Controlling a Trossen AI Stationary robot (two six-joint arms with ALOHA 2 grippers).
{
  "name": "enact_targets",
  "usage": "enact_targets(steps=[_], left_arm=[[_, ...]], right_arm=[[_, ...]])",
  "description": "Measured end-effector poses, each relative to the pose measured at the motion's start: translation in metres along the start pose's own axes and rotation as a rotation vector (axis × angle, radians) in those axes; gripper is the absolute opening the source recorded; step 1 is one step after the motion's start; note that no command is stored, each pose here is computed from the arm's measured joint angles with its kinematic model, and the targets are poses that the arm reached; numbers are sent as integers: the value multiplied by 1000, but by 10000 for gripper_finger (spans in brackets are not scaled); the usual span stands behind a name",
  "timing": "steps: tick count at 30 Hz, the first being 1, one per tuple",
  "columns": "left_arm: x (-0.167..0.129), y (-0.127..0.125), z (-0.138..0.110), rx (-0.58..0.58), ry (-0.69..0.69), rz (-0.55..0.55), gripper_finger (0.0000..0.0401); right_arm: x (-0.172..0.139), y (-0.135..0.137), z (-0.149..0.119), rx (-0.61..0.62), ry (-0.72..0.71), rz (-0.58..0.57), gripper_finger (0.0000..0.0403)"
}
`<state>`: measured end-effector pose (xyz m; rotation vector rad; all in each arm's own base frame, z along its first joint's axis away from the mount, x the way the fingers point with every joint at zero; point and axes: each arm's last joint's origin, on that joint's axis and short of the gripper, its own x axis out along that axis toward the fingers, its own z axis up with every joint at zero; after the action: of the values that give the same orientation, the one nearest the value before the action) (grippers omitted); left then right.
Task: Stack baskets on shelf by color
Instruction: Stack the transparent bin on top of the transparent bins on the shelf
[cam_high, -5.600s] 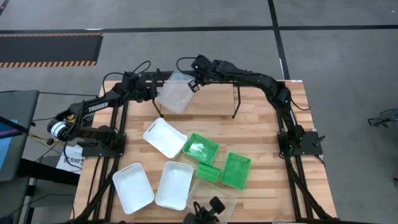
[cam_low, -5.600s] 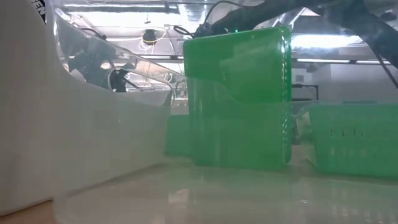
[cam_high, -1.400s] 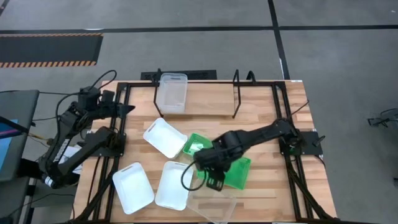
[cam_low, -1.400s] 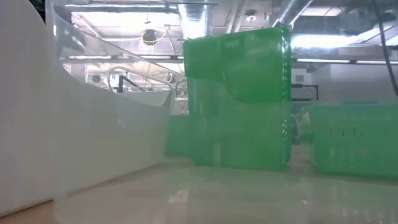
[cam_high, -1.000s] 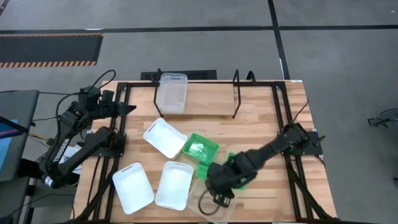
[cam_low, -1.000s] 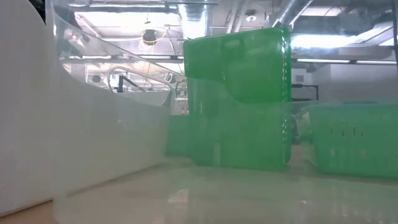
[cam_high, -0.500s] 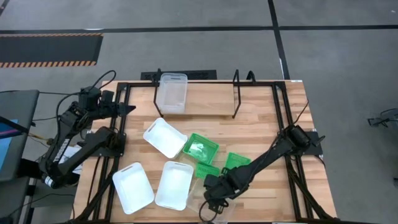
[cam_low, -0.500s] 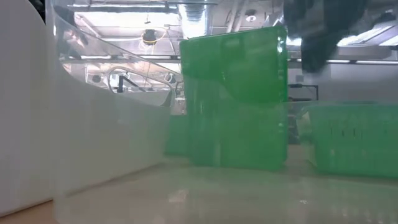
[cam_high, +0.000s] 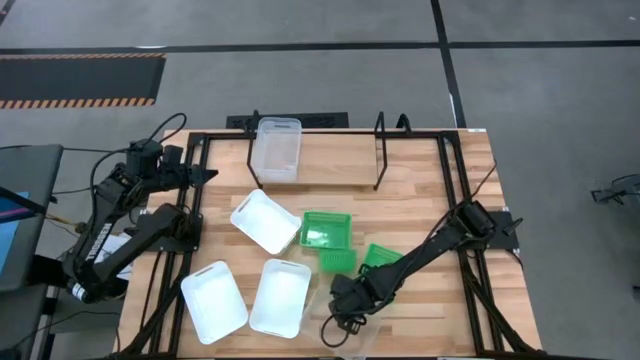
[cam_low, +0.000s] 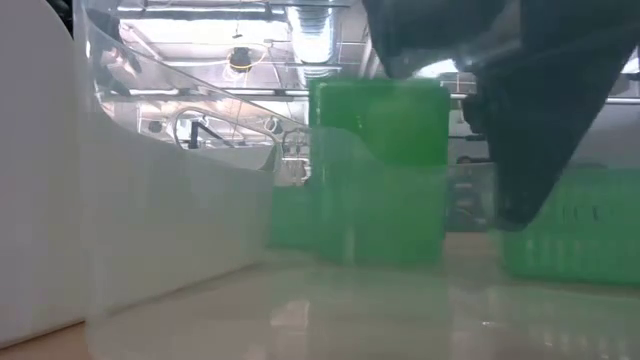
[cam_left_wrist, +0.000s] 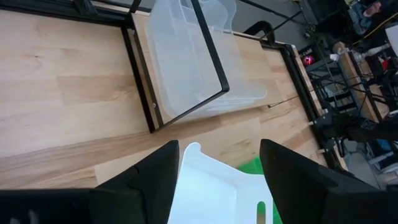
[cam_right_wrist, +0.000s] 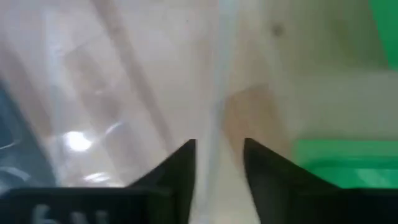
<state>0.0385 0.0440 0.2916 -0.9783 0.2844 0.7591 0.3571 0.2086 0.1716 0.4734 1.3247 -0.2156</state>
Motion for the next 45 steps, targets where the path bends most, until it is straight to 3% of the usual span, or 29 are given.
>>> enact_targets(steps=[5,6,11,17,19,23,29,33,38,45], left_arm=[[0,0,0,0,-9,11,213],[0,0,0,-3,-12,15,213],[0,0,1,-13,-17,20,213],[0,0,1,-13,-19,19,213],[0,0,1,-13,-20,19,213],[0,0,1,-12,-22,17,212],[0,0,3,-39,-56,26,212],[0,0,4,-56,-79,57,212],[0,1,4,-60,-87,68,212],[0,2,5,-89,-111,98,212]], right_arm=[[2,-6,0,23,32,-20,26],[2,-7,1,23,45,-12,16],[-21,0,4,-20,95,71,6],[-113,-10,9,-29,25,241,3],[-149,-26,18,26,-85,288,3],[-217,-73,41,225,-455,280,2],[-270,-153,92,563,-969,148,1],[-270,-197,137,732,-1119,170,1],[-243,-230,187,872,-1200,284,1],[-184,-261,234,962,-1085,333,1]])
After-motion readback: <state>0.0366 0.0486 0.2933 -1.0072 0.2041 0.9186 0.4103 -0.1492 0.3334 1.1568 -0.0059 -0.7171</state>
